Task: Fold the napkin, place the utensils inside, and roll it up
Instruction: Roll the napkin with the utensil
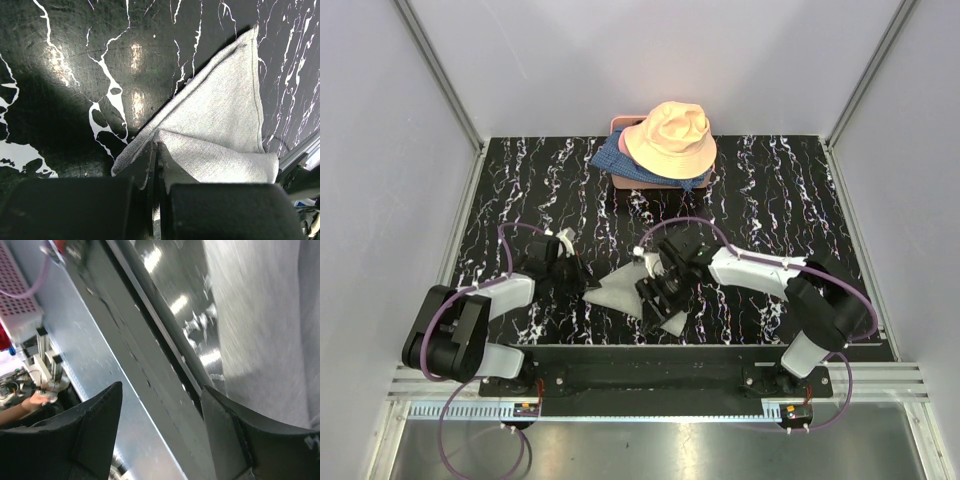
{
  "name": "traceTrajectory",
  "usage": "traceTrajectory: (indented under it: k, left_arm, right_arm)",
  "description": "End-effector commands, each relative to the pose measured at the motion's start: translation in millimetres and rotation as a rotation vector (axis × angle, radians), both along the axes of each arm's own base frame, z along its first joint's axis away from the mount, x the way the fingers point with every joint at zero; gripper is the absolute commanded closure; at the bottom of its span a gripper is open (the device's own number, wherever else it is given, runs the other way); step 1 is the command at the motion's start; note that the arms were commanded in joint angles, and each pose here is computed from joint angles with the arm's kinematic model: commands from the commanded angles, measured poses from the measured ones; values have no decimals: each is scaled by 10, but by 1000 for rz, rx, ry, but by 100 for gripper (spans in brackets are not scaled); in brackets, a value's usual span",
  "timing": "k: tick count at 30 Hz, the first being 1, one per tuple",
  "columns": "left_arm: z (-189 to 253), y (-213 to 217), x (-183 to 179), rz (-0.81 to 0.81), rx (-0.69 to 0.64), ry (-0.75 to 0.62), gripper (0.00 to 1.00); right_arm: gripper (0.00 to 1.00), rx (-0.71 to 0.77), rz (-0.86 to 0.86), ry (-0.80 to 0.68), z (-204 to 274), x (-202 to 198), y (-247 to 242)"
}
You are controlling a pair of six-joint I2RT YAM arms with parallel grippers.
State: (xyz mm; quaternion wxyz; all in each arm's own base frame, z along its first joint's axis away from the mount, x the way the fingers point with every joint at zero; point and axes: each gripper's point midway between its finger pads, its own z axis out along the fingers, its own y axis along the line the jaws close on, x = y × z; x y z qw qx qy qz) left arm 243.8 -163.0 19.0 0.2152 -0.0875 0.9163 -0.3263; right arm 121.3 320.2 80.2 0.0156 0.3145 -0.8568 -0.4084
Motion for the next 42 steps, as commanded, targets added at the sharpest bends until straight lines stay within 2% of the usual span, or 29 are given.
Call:
traceTrajectory:
  k: [1,6,11,14,18,20,25,35,42]
  left_arm:
    - [-55,71,18,-1,49,5,100]
    - [-66,80,6,-2,55,10,100]
    - [-41,78,18,-3,54,2,100]
    - [-22,71,42,-7,54,-5,100]
    - [-54,74,31,-7,57,7,100]
    - [-63,65,36,-10,55,14,100]
    - [-34,48,83,-12,50,7,100]
    - [-30,35,105,-20,53,22,100]
    - [-26,28,123,-20,51,24,100]
  right_arm:
    - [28,-67,-39,20,-101,-118,-188]
    - [28,-131,-57,32,-277,-177,-341]
    - [28,-123,-52,-6,-192,-117,-321]
    - [28,-79,-28,-96,26,-7,-145]
    - [26,-57,4,-313,256,220,188]
    - [25,-112,-13,-440,170,401,261]
    - [22,-98,-18,-669,123,748,483]
    - [24,-91,111,-797,-175,752,703]
    - [28,-153,141,-764,-473,667,607]
